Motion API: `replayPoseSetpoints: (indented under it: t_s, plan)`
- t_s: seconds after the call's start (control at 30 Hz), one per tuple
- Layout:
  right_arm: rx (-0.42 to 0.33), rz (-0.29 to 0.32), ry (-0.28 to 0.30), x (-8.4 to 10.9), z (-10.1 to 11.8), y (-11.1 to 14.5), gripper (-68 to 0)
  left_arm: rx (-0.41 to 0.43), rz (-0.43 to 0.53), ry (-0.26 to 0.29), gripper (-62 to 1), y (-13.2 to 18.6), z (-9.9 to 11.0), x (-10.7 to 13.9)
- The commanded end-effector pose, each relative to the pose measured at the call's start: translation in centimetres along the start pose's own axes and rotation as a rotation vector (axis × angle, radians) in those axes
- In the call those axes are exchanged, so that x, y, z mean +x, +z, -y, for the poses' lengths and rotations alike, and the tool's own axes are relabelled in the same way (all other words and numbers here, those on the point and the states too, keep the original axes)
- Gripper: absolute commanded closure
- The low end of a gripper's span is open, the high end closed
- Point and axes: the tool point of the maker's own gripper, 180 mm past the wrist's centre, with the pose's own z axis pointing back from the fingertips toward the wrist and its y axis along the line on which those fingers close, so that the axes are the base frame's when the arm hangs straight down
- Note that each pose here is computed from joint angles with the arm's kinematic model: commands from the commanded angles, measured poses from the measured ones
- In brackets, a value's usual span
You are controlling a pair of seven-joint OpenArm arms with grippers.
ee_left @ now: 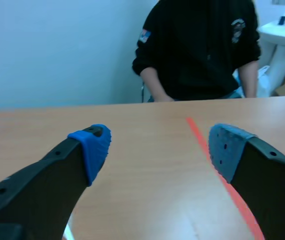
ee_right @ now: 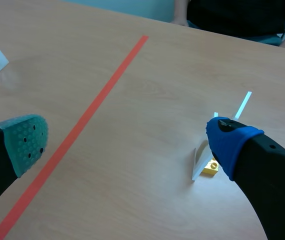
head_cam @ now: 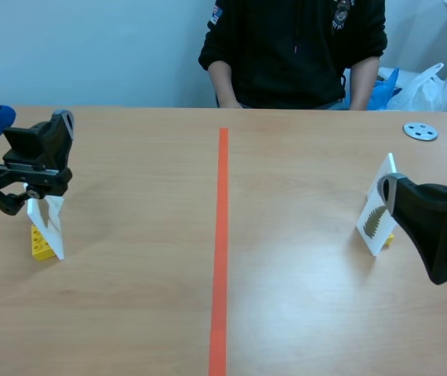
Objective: Sort the leaf by its shape. The table is split by an orange tape line. A compound leaf with several leaflets goes to the left side, a simple leaf with one blade goes to the right side. Return to the home posture when a red brick is placed on the table.
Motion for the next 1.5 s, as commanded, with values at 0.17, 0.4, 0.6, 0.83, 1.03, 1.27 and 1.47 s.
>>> replayPoseSetpoints:
  t_s: [0.17,0.4,0.6,0.83,1.03,1.27,1.47]
  plan:
    - [-0.002,0.024,0.006,0.7,0.2,-0.1,-67.9,-0.209,-0.043,0.111,-62.3,3.7,5.4,0.5]
    - [0.006,-0.002,0.005,0.2,0.0,0.0,-67.9,-0.317,-0.21,0.13,-62.3,6.5,8.8,-0.6]
    - [0.01,-0.005,0.006,0.1,0.0,0.0,-67.9,-0.32,-0.259,0.131,-62.3,7.3,9.3,-1.0]
    - [0.01,0.0,0.006,0.2,0.0,0.0,-67.9,-0.321,-0.261,0.131,-62.3,7.3,9.3,-1.0]
    - [0.009,0.007,0.005,0.3,0.0,0.0,-67.9,-0.323,-0.257,0.132,-62.3,7.3,9.3,-1.0]
    - [0.01,-0.001,0.005,0.2,-0.1,0.0,-67.9,-0.324,-0.262,0.131,-62.3,7.3,9.3,-1.0]
    - [0.01,-0.004,0.005,0.1,-0.1,0.0,-67.9,-0.324,-0.262,0.131,-62.3,7.3,9.3,-1.0]
